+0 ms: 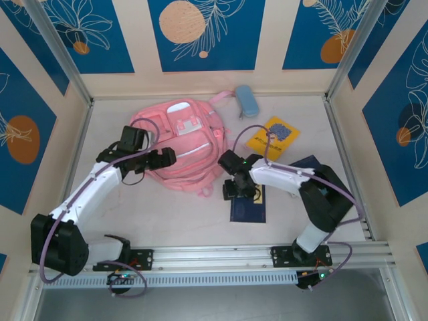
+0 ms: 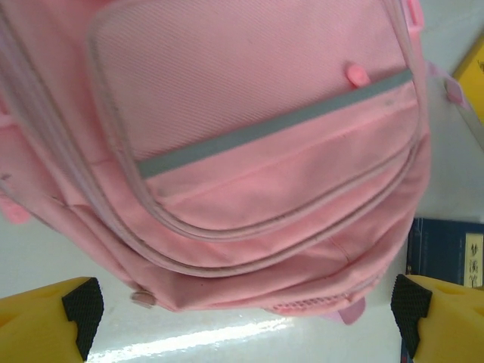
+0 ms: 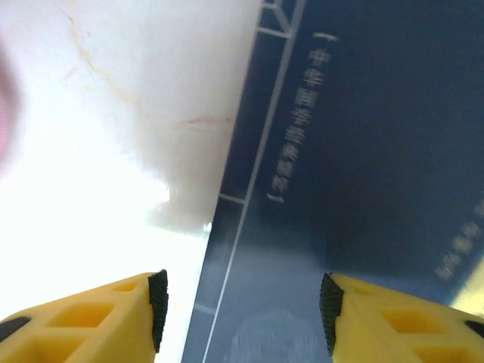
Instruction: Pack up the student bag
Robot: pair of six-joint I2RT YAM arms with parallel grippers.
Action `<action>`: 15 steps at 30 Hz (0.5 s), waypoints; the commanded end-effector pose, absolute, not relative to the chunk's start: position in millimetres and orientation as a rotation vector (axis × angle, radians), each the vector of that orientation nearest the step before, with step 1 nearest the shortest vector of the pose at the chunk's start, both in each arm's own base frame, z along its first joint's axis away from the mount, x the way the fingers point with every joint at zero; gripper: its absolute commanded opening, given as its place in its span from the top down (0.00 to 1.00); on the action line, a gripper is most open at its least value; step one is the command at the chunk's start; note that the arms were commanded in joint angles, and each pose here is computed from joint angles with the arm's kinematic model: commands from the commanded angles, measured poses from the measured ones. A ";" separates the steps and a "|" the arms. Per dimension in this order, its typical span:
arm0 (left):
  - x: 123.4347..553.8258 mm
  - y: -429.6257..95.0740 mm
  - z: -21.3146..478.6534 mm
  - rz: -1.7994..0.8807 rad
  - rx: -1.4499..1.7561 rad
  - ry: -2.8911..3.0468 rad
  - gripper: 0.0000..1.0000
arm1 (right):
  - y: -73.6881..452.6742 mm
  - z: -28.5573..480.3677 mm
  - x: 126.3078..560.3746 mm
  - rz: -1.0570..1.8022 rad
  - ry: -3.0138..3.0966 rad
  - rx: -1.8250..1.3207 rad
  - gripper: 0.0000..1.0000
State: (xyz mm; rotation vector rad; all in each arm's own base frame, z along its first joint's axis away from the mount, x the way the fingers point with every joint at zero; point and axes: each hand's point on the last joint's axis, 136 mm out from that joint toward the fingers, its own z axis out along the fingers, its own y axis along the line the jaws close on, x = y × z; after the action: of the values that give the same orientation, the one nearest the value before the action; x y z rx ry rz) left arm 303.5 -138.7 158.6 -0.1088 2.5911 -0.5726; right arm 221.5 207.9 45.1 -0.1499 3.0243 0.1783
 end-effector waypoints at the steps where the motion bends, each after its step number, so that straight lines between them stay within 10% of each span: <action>1: 300.2 -173.2 168.6 -0.649 0.007 2.588 0.01 | 176.9 65.2 220.7 0.210 3.006 0.092 0.39; 15: 246.3 -336.6 133.2 -0.831 0.326 2.701 0.07 | 104.0 33.0 191.4 0.356 3.104 0.551 0.47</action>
State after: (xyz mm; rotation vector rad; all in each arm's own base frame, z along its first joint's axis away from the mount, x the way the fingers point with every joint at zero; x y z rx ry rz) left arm 247.1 -311.4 130.7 0.3390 2.7107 -0.7779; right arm 196.5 97.6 29.9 0.5333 3.0924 0.2581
